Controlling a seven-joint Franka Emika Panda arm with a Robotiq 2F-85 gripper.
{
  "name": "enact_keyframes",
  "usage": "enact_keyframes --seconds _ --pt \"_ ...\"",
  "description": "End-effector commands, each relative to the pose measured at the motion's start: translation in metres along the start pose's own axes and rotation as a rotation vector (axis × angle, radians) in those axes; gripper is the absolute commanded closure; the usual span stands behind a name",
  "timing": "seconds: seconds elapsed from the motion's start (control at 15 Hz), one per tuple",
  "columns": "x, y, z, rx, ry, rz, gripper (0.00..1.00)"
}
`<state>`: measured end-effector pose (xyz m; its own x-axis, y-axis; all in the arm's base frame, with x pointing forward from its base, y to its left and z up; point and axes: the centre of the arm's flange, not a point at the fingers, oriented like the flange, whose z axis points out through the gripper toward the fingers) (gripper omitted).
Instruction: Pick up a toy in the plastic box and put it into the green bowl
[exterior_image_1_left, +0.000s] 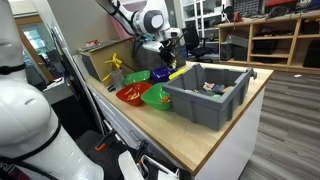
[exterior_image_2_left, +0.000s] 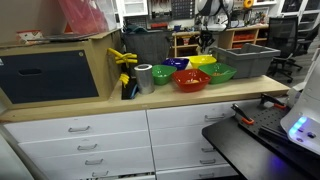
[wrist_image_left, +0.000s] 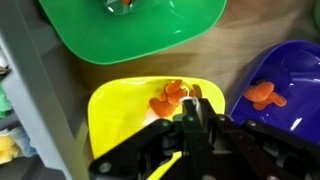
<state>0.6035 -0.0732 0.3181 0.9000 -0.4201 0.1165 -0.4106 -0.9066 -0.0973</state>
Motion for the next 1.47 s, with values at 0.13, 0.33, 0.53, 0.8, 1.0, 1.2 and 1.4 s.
enact_keyframes --seconds 0.13,0.33,0.53,0.8,1.0,1.2,1.4 --pt "-0.023 0.006 0.0 0.004 -0.134 0.058 0.97" --pt "-0.03 0.012 -0.004 -0.003 -0.195 0.069 0.97" --pt "-0.046 0.014 -0.002 -0.013 -0.263 0.071 0.97" --pt "-0.072 0.018 0.007 -0.035 -0.349 0.066 0.97" --pt "-0.085 0.022 0.015 -0.047 -0.398 0.071 0.97" --pt "-0.091 0.023 0.021 -0.045 -0.405 0.064 0.65" --pt "-0.093 0.021 0.023 -0.035 -0.385 0.041 0.5"
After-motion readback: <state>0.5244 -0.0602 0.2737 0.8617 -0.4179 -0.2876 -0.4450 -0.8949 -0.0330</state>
